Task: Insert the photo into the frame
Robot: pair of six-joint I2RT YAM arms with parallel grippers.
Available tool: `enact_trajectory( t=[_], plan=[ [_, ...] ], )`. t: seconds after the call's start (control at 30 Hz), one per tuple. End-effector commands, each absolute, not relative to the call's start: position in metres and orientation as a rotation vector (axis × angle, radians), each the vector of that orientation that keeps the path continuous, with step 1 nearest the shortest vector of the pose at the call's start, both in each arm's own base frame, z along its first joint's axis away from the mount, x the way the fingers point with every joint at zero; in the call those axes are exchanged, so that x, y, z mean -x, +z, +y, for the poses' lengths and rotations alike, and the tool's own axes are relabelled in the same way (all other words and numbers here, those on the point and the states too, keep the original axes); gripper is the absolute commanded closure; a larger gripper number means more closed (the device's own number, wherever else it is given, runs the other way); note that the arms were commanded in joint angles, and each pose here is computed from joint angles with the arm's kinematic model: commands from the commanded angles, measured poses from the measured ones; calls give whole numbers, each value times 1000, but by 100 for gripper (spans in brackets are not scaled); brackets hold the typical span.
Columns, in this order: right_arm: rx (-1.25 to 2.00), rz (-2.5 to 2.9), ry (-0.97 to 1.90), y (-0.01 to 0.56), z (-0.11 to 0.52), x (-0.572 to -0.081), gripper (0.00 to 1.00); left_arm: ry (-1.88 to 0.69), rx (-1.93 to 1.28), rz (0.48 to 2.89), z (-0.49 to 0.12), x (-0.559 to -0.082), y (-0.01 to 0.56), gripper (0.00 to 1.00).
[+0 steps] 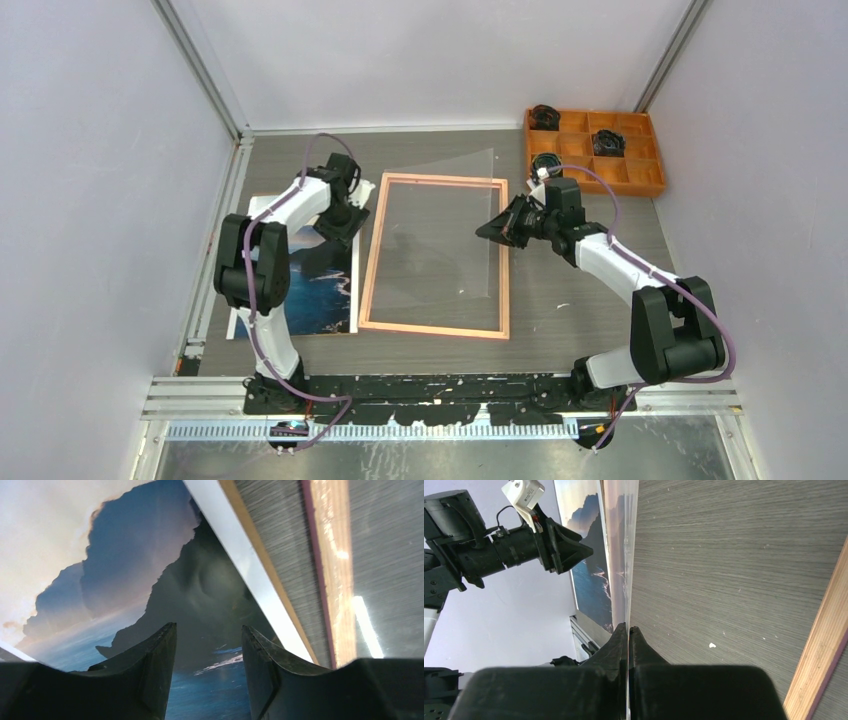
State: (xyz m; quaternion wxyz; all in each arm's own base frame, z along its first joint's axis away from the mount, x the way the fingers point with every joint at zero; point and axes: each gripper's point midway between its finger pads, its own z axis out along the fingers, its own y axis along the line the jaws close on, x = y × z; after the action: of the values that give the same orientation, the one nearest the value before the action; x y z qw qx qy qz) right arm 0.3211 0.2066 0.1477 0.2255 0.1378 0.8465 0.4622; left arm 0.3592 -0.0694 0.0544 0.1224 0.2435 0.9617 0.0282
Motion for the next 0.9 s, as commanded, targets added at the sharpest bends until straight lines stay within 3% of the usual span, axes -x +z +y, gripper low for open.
enact_trajectory(
  t=[0.0,0.87],
  plan=[
    [-330,2284,1305,159,207,-316,99,107,-688,2758,-78,-372,51,48],
    [-392,2328,1152,136,182,-308,99,148,-742,2751,-89,-379,48,50]
  ],
)
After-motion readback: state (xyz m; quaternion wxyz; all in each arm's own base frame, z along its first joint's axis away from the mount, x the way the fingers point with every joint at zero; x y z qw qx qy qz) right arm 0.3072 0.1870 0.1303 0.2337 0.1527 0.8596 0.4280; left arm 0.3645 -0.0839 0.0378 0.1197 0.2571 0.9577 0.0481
